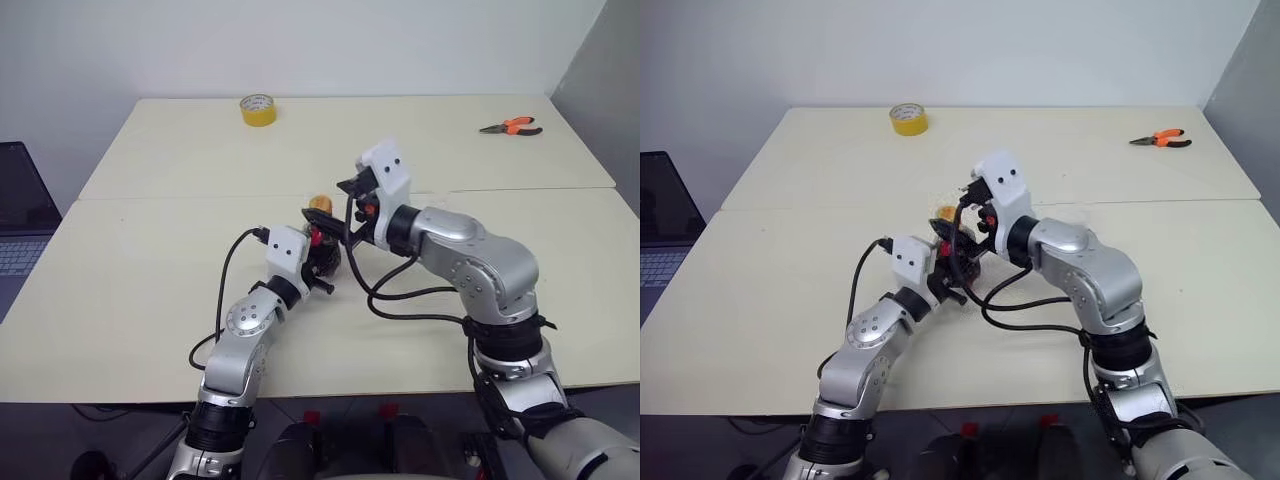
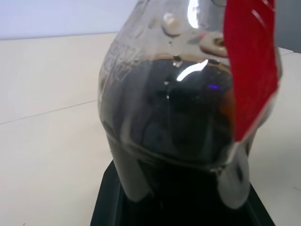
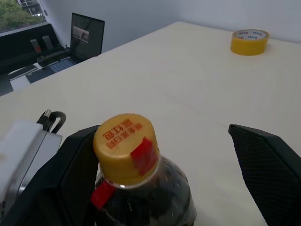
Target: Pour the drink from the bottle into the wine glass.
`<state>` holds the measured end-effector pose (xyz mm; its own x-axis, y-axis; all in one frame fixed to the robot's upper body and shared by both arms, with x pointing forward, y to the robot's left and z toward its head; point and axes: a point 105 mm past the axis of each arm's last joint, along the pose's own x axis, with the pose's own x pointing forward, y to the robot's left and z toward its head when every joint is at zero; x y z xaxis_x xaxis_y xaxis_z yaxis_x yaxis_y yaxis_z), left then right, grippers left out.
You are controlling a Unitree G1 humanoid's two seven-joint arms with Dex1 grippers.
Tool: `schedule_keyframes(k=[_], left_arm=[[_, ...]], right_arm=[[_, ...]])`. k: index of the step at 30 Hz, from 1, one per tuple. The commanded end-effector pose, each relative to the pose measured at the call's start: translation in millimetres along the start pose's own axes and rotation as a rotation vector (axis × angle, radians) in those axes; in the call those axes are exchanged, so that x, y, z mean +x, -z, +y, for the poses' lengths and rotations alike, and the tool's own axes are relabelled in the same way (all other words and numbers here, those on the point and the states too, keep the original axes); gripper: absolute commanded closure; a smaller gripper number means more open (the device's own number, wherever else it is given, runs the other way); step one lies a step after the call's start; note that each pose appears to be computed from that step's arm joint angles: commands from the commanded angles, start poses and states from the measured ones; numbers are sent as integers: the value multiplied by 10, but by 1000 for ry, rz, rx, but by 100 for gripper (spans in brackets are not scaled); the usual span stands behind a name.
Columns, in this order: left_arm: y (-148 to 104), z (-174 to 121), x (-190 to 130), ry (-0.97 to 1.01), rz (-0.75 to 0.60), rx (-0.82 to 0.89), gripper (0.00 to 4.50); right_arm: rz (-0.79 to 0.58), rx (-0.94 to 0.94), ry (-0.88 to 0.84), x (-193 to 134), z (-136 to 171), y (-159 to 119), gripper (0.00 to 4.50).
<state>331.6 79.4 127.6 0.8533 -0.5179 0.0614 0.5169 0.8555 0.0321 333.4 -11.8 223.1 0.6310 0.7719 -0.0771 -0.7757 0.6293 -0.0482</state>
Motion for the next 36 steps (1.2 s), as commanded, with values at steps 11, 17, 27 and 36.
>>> schedule_keyframes(k=[11, 17, 27, 36], left_arm=[[-230, 50, -4, -15, -98, 35, 371], [-225, 60, -10, -18, -98, 38, 373], [-235, 62, -5, -18, -100, 40, 373], [-220, 63, -8, -23, -96, 35, 373]], right_arm=[[-43, 7, 33, -268, -172, -54, 0], [-93, -65, -199, -417, 145, -148, 0], [-154, -68, -169, -206, 213, -320, 0], [-154, -17, -132, -40, 210, -340, 0]])
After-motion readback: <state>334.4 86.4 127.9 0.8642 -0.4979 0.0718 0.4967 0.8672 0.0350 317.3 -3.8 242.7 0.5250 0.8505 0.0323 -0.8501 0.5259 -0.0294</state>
